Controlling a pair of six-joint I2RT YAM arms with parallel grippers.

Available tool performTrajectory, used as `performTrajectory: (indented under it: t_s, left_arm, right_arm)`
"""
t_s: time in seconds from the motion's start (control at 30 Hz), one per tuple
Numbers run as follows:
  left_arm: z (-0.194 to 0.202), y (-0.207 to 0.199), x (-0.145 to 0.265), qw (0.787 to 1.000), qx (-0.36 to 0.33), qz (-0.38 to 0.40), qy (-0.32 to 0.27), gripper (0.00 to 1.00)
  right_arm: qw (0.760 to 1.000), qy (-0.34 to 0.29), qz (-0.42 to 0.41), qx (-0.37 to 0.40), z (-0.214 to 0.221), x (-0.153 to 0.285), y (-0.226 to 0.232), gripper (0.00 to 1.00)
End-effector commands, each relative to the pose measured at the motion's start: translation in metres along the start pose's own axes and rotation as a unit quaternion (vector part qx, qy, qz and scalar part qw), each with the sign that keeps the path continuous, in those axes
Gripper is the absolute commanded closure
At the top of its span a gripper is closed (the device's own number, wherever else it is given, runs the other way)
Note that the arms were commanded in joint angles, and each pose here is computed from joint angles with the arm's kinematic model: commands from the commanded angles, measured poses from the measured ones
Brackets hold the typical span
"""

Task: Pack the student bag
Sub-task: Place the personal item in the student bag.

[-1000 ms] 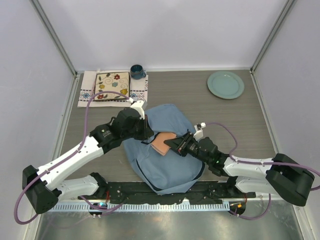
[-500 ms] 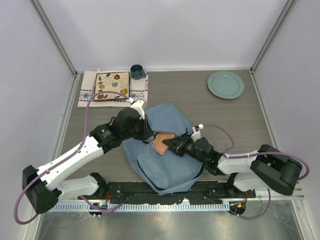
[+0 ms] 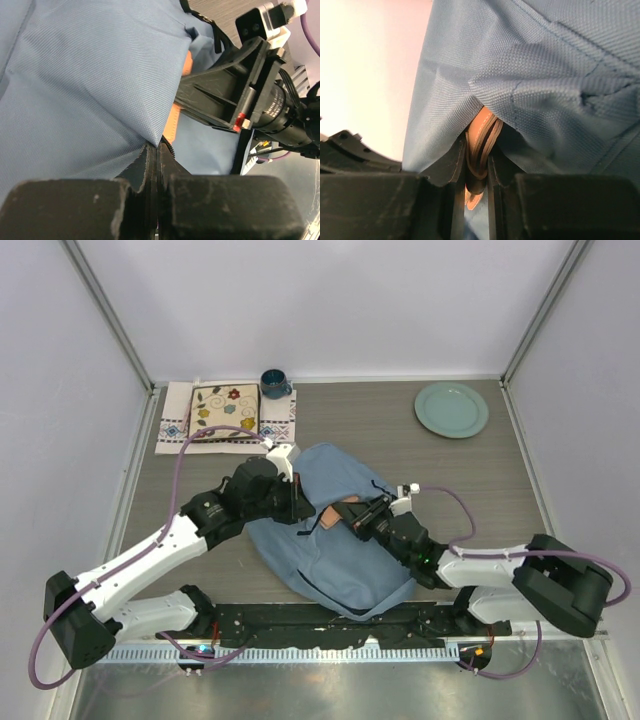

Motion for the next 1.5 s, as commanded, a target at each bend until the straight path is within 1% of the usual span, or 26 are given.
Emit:
performTrajectory:
  t_s: [0.0, 0.17, 0.33, 0.43, 0.47, 0.5, 0.53, 0.57, 0.6, 0.63, 0.7, 0.77, 0.8, 0.87, 0.9, 0.93, 1.0, 1.07, 1.1, 1.17, 1.23, 1.3, 1.37, 1.4, 1.43, 1.47]
  left_arm:
    - [-0.031, -0.036, 0.012, 0.995, -0.015, 0.081, -0.051, 1.00]
    - [-0.039, -0.036, 0.010, 0.996, -0.021, 0.072, -0.054, 1.00]
    - [-0.041, -0.029, 0.012, 0.996, -0.020, 0.062, -0.055, 1.00]
    - [-0.039, -0.022, 0.012, 0.997, -0.016, 0.048, -0.057, 1.00]
    - [-0.036, -0.018, 0.012, 0.998, -0.015, 0.040, -0.055, 1.00]
    - [-0.036, -0.016, 0.014, 0.998, -0.014, 0.037, -0.057, 0.99]
    - [-0.032, -0.012, 0.014, 0.998, -0.010, 0.027, -0.053, 0.97]
    - [-0.028, -0.006, 0.014, 0.999, -0.007, 0.015, -0.052, 0.94]
    - [-0.026, -0.004, 0.014, 0.999, -0.001, 0.011, -0.052, 0.88]
    - [-0.027, -0.004, 0.019, 0.998, 0.001, 0.011, -0.060, 0.83]
    - [-0.024, 0.002, 0.021, 0.998, 0.010, -0.002, -0.067, 0.75]
    - [-0.025, 0.004, 0.027, 0.996, 0.017, -0.004, -0.082, 0.69]
    - [-0.027, 0.006, 0.029, 0.996, 0.018, -0.010, -0.089, 0.62]
    - [-0.029, 0.008, 0.034, 0.995, 0.022, -0.015, -0.095, 0.54]
    - [-0.029, 0.008, 0.036, 0.995, 0.023, -0.016, -0.095, 0.44]
    - [-0.029, 0.013, 0.039, 0.994, 0.026, -0.032, -0.098, 0.39]
    - [-0.029, 0.015, 0.049, 0.993, 0.032, -0.042, -0.101, 0.31]
    - [-0.029, 0.023, 0.060, 0.990, 0.046, -0.066, -0.115, 0.26]
    - [-0.021, 0.031, 0.064, 0.989, 0.055, -0.085, -0.107, 0.23]
    - [-0.007, 0.044, 0.067, 0.984, 0.089, -0.114, -0.101, 0.21]
    - [0.016, 0.053, 0.070, 0.982, 0.115, -0.124, -0.084, 0.21]
    - [0.030, 0.051, 0.073, 0.977, 0.162, -0.107, -0.085, 0.21]
    - [0.054, 0.054, 0.065, 0.974, 0.193, -0.095, -0.065, 0.21]
    - [0.063, 0.054, 0.063, 0.970, 0.219, -0.082, -0.070, 0.21]
    - [0.066, 0.053, 0.061, 0.968, 0.231, -0.073, -0.072, 0.21]
    - [0.067, 0.051, 0.060, 0.965, 0.242, -0.059, -0.078, 0.21]
  right_arm:
    - [0.998, -0.038, -0.053, 0.020, -0.004, -0.031, 0.040, 0.99]
    - [0.996, 0.038, -0.066, 0.053, 0.039, -0.051, 0.032, 0.99]
    - [0.991, 0.068, -0.038, 0.104, 0.062, -0.068, 0.023, 0.96]
    - [0.987, 0.081, -0.008, 0.136, 0.065, -0.069, 0.010, 0.85]
    - [0.986, 0.082, 0.011, 0.144, 0.063, -0.067, 0.001, 0.73]
    - [0.985, 0.080, 0.027, 0.151, 0.060, -0.064, -0.007, 0.69]
    - [0.985, 0.069, 0.032, 0.156, 0.055, -0.060, -0.004, 0.65]
    - [0.980, 0.065, 0.068, 0.173, 0.049, -0.055, -0.020, 0.56]
    - [0.979, 0.059, 0.084, 0.178, 0.043, -0.049, -0.026, 0.51]
    - [0.979, 0.047, 0.087, 0.180, 0.037, -0.042, -0.020, 0.48]
    - [0.970, 0.036, 0.126, 0.203, 0.025, -0.027, -0.038, 0.41]
    - [0.968, 0.025, 0.132, 0.212, 0.016, -0.013, -0.034, 0.37]
    - [0.966, 0.023, 0.137, 0.218, 0.012, -0.008, -0.037, 0.37]
    - [0.962, 0.022, 0.148, 0.230, 0.006, 0.005, -0.037, 0.37]
    - [0.960, 0.022, 0.152, 0.234, 0.004, 0.009, -0.038, 0.37]
    - [0.959, 0.023, 0.154, 0.236, 0.002, 0.013, -0.038, 0.37]
    - [0.957, 0.016, 0.158, 0.241, -0.005, 0.025, -0.035, 0.37]
    - [0.953, 0.002, 0.169, 0.253, -0.014, 0.036, -0.036, 0.37]
    - [0.955, -0.020, 0.153, 0.253, -0.022, 0.040, -0.021, 0.37]
    - [0.948, -0.037, 0.161, 0.272, -0.034, 0.050, -0.018, 0.37]
    - [0.946, -0.076, 0.153, 0.277, -0.049, 0.057, -0.001, 0.37]
    - [0.934, -0.098, 0.173, 0.295, -0.061, 0.066, 0.003, 0.35]
    - [0.917, -0.135, 0.205, 0.316, -0.080, 0.075, 0.000, 0.28]
    - [0.909, -0.158, 0.212, 0.323, -0.089, 0.077, 0.005, 0.25]
    - [0.899, -0.162, 0.233, 0.335, -0.094, 0.081, -0.001, 0.20]
    - [0.894, -0.170, 0.239, 0.337, -0.099, 0.082, 0.001, 0.19]
Point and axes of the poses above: each gripper's point midway between its finger pads, its own x axis back along the fingers, its own y axis along the line the jaws close on, z = x × y, the point moved 1 cm from there along x, back along the fingers, and after that the axes turned 8 degrees about -x, right-handed, at the moved point
